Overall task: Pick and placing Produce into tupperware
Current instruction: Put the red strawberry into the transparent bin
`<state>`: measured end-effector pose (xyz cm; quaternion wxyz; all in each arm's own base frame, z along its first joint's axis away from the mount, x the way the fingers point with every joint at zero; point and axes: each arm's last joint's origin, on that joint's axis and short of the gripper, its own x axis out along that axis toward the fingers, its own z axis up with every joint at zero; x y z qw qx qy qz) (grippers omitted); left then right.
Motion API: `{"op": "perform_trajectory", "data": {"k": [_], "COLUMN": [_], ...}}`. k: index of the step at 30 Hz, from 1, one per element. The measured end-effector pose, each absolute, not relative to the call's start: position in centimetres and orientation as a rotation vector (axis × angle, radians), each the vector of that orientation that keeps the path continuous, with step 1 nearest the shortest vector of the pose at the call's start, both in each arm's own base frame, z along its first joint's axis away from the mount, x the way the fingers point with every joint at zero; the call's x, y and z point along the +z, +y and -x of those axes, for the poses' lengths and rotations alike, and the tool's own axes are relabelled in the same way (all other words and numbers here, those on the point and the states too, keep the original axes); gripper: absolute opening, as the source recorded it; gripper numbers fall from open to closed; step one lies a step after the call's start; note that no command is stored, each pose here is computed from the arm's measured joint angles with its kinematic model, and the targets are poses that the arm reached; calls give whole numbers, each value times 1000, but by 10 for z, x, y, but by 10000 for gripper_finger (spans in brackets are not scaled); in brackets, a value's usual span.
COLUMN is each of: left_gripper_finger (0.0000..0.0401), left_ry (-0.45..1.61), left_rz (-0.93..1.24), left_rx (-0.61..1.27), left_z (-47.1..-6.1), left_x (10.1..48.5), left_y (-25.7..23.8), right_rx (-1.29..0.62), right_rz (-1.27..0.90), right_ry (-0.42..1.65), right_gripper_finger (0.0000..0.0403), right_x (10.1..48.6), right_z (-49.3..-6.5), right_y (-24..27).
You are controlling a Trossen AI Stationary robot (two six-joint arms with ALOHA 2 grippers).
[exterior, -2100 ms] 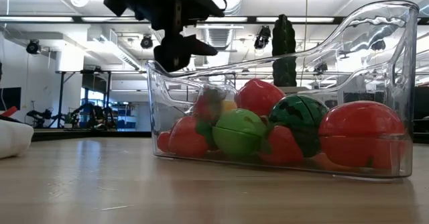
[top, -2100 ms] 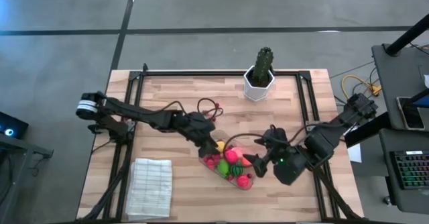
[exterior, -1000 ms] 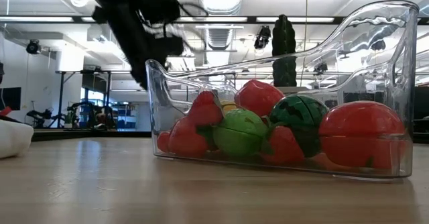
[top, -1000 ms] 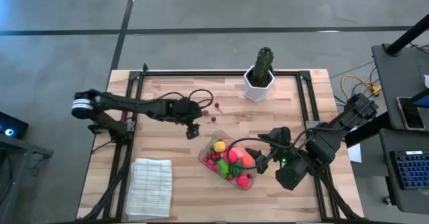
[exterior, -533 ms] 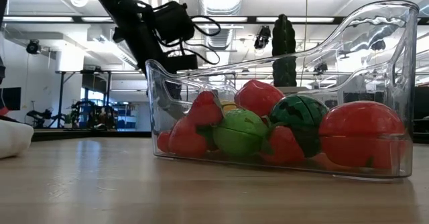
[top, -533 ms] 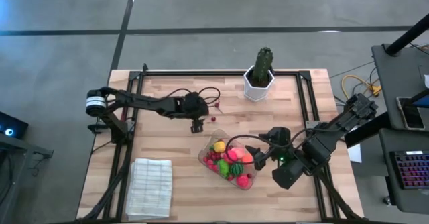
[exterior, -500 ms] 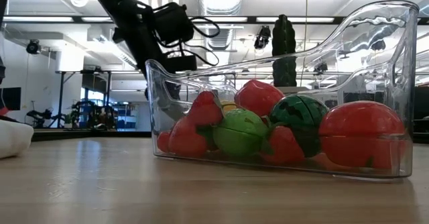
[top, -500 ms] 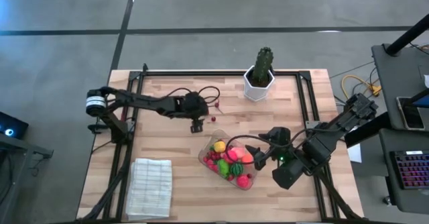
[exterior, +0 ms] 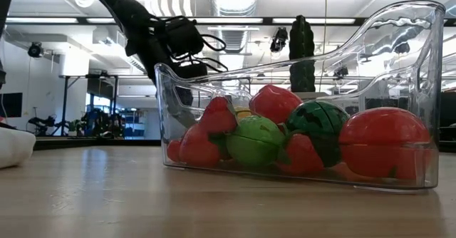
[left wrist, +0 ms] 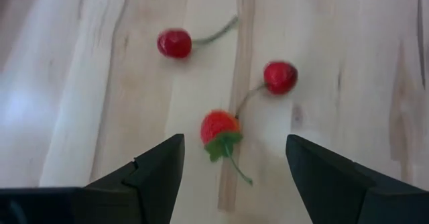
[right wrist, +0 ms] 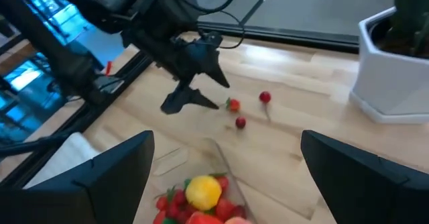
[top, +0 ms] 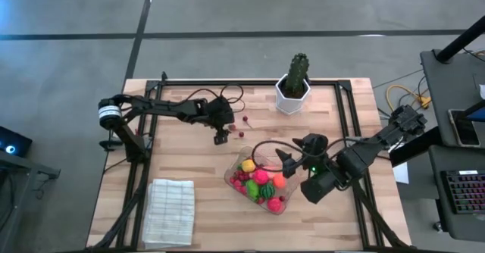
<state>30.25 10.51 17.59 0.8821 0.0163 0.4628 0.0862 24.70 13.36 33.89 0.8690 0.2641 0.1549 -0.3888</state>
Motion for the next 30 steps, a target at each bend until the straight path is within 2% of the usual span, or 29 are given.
{"op": "perform_trajectory", "data": {"k": [11, 21, 30], "left_gripper_finger": [246, 246, 245], "left_ry": [1024, 965, 1002], "left_rz": [-12, -28, -55], "left_rx": [176, 192, 166], "left_z": [-311, -321, -321], "left_x": [149, 149, 138], "left_y": [112, 117, 119], "right_rx": [-898, -901, -901], "right_rz": [-546, -549, -548], "right_ry": [314, 318, 319], "right_gripper_finger": [368, 368, 368], "right_x": [339, 339, 338], "right_z": [-259, -259, -259], "right_y": [110, 108, 108]}}
